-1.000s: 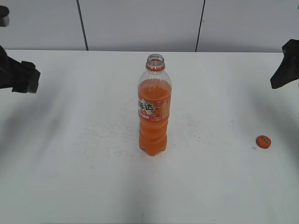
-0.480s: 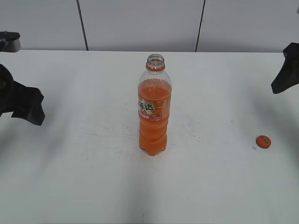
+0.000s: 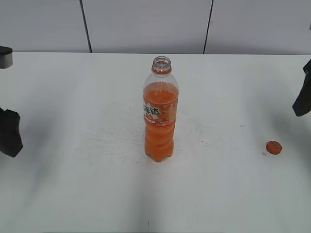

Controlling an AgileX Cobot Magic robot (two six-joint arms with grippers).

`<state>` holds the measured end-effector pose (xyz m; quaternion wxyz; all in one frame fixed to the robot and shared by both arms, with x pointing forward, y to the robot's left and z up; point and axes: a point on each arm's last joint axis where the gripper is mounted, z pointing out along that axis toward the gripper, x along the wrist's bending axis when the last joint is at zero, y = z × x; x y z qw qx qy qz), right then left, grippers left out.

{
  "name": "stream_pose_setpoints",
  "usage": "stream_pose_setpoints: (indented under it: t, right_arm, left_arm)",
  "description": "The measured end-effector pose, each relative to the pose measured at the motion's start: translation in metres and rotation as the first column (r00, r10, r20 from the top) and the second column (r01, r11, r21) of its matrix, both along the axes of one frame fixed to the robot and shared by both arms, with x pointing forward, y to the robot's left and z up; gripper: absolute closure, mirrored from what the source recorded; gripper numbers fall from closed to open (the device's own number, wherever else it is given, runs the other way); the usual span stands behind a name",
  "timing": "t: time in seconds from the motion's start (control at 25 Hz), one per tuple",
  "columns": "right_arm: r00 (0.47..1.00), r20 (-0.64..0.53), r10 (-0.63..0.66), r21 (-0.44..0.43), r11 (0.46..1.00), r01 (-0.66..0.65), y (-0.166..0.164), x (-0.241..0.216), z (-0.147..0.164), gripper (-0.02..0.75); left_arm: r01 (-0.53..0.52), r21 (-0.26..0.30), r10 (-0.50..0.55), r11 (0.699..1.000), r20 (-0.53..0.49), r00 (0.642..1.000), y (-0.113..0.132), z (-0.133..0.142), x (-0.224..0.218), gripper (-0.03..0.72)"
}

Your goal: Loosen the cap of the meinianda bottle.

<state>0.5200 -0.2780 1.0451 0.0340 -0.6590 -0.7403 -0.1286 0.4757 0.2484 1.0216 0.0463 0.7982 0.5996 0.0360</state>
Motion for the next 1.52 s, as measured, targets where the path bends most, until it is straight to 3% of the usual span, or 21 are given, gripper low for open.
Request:
stream_pose_setpoints:
  t: [0.36, 0.64, 0.8, 1.04, 1.28, 1.52]
  right_arm:
    - [1.0, -0.022, 0.017, -0.003, 1.0, -0.017, 0.0, -0.005, 0.003, 0.224]
    - [0.997, 0.078, 0.018, -0.007, 1.0, -0.018, 0.0, -0.022, 0.03, 0.224]
    - [0.985, 0.169, 0.018, -0.007, 1.0, -0.017, 0.0, -0.044, 0.052, 0.224]
    - [0.958, 0.286, 0.013, -0.008, 1.0, -0.012, 0.0, -0.095, 0.072, 0.224]
    - [0.92, 0.391, 0.012, -0.021, 1.0, -0.005, -0.001, -0.161, 0.067, 0.224]
    - [0.85, 0.526, 0.032, -0.097, 0.995, 0.023, -0.007, -0.217, 0.058, 0.224]
  left_arm:
    - [0.05, -0.004, -0.049, 0.999, 0.091, 0.995, 0.013, 0.028, -0.056, 0.102]
    - [0.06, -0.067, -0.043, 0.996, 0.239, 0.97, 0.023, 0.03, -0.119, 0.103]
    - [0.074, -0.105, -0.028, 0.992, 0.386, 0.922, 0.03, 0.033, -0.154, 0.103]
    - [0.11, -0.145, 0.006, 0.983, 0.631, 0.776, 0.039, 0.051, -0.196, 0.108]
    - [0.152, -0.189, 0.05, 0.97, 0.769, 0.637, 0.043, 0.051, -0.224, 0.109]
    - [0.167, -0.197, 0.064, 0.966, 0.81, 0.583, 0.045, 0.052, -0.236, 0.112]
